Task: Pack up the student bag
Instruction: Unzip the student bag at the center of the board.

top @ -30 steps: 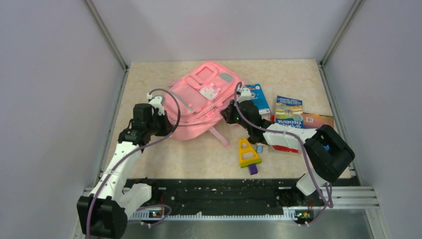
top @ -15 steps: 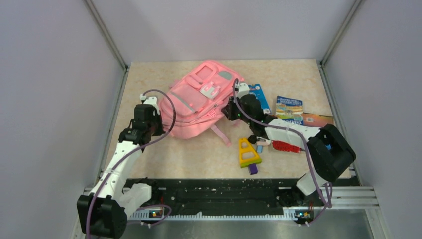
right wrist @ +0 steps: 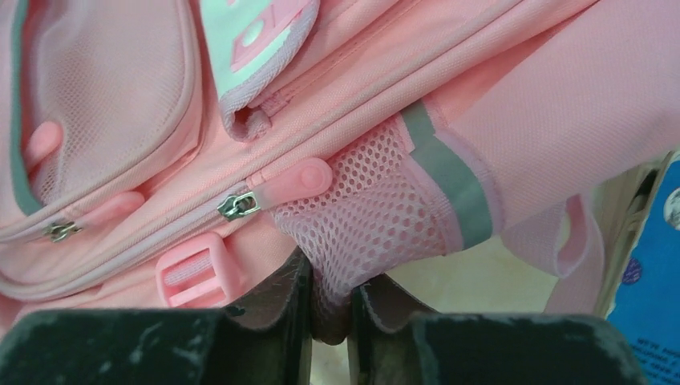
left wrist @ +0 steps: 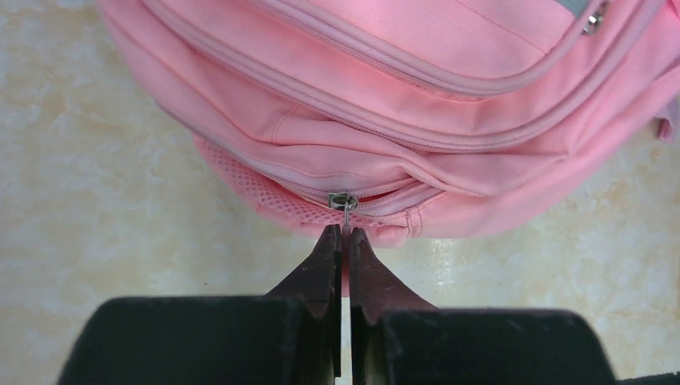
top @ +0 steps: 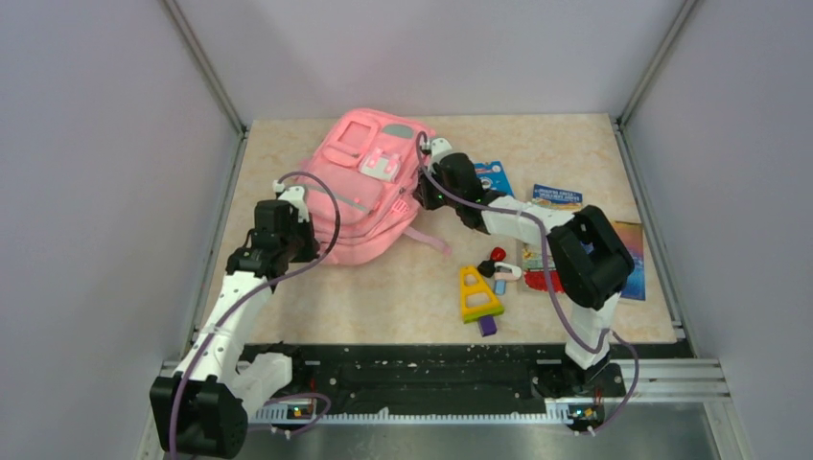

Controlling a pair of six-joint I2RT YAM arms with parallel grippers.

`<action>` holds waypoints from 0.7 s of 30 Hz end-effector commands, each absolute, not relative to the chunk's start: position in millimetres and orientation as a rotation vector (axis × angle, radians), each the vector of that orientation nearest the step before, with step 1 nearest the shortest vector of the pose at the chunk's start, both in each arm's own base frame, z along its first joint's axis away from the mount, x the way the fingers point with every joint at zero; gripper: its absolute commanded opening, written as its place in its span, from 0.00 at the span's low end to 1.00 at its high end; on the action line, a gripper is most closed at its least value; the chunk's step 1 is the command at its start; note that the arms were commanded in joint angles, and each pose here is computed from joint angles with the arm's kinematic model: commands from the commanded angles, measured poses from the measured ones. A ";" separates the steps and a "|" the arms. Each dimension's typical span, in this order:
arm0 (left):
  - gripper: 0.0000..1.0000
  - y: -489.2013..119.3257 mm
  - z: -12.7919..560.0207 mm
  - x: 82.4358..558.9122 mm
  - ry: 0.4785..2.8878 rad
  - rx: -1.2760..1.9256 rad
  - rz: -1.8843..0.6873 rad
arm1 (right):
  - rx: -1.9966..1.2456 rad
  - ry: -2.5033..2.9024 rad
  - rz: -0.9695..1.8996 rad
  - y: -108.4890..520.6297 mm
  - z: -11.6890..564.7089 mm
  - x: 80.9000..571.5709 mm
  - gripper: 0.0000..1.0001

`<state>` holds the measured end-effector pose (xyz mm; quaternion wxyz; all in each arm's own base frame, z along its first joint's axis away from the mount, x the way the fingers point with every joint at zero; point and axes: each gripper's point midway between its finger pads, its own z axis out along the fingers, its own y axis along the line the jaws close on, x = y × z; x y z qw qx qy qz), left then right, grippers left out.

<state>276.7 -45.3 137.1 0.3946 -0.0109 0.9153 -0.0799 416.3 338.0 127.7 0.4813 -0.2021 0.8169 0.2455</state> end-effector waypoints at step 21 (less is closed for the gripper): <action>0.00 -84.9 161.8 283.2 2.235 0.089 -0.466 | 0.055 1.965 1.345 361.1 164.3 303.9 0.73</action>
